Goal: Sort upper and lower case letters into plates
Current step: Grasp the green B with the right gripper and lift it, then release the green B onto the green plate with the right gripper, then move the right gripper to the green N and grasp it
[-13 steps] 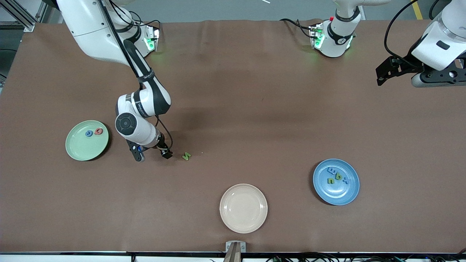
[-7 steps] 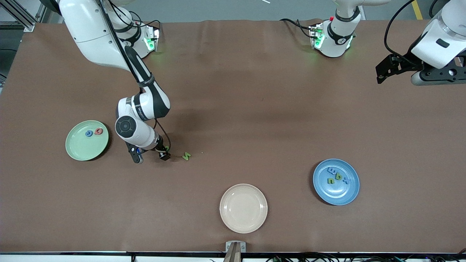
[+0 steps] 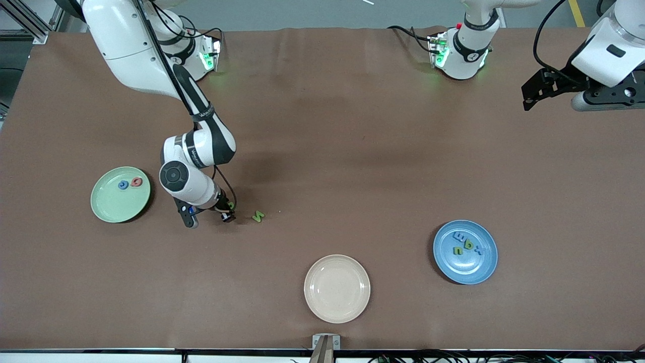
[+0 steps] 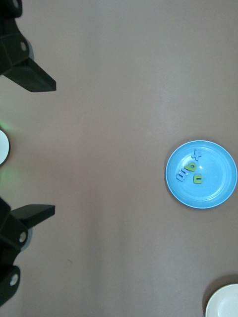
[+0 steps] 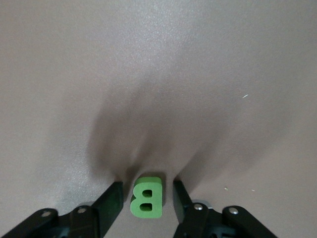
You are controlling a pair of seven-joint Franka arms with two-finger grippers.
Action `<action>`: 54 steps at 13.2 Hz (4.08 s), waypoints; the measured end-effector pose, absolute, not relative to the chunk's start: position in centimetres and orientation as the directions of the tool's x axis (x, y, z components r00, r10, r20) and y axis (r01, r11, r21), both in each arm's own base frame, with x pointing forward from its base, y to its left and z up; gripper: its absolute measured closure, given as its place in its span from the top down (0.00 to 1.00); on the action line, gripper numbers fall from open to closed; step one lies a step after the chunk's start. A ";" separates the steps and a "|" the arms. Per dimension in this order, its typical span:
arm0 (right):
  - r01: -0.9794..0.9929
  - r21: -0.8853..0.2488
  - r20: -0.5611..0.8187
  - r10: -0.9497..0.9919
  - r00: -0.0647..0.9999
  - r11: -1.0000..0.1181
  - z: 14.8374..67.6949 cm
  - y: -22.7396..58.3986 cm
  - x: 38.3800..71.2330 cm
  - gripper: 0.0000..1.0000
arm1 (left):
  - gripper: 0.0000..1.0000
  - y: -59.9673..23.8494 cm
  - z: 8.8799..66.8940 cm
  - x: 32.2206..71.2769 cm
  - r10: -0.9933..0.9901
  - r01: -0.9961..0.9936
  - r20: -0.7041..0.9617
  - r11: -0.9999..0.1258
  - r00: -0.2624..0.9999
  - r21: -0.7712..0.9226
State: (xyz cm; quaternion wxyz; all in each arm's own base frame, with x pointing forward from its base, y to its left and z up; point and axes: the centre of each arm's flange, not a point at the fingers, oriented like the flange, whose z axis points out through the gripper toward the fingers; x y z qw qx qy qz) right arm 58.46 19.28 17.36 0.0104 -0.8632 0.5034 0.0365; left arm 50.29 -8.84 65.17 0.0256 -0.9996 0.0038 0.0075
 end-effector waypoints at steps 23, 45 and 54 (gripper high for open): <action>-0.433 -0.028 -0.120 -0.427 0.896 -0.901 21.9 -17.6 57.5 0.28 | 1.00 -9.3 64.7 51.3 -0.015 -0.014 0.014 -0.999 1.000 -0.045; -0.582 -0.004 -0.108 -0.578 0.809 -0.813 28.1 20.2 61.4 1.00 | 1.00 -9.7 64.6 51.3 -0.021 -0.020 0.017 -0.999 1.000 -0.039; -0.457 -0.055 -0.074 -0.453 0.889 -0.888 21.4 25.7 64.0 1.00 | 1.00 -9.6 64.4 51.5 -0.019 -0.019 0.013 -0.999 1.000 -0.039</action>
